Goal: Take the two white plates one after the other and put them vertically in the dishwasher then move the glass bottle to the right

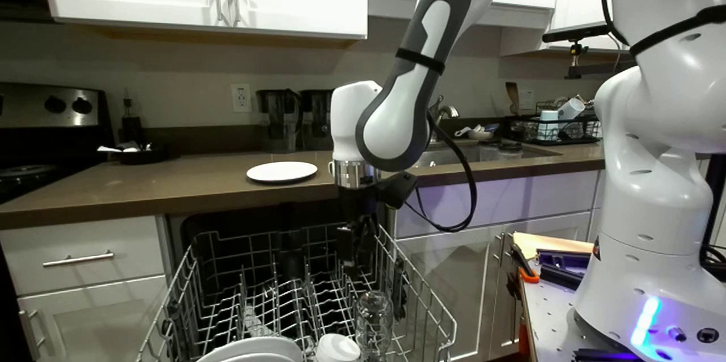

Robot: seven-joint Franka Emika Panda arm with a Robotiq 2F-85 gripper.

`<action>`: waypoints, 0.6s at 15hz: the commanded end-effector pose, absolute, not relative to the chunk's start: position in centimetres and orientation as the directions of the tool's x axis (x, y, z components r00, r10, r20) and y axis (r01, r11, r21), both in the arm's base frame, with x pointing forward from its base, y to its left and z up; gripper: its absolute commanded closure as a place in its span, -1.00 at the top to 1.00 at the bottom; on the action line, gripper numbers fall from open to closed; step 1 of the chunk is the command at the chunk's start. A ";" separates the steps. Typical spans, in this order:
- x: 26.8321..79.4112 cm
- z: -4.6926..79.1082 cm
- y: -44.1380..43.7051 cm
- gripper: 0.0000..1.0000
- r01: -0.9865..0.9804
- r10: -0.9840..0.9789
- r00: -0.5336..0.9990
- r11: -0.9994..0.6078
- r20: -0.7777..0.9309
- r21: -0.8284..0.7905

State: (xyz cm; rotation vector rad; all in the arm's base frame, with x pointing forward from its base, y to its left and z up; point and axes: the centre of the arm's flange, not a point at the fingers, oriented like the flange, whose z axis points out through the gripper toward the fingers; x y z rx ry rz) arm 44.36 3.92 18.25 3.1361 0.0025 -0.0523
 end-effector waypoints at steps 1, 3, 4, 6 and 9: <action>43.6 20.5 3.6 1.00 0.010 0.010 0.999 -1.000 -0.043 -0.012; 43.6 20.6 3.7 1.00 0.011 0.012 0.998 -1.000 -0.056 -0.020; 43.5 20.6 3.8 1.00 0.013 0.014 0.998 -1.000 -0.064 -0.016; 43.4 20.4 4.0 1.00 0.025 0.026 0.997 -1.000 -0.074 -0.014; 44.0 19.7 4.4 1.00 0.009 0.010 0.998 -1.000 -0.063 -0.006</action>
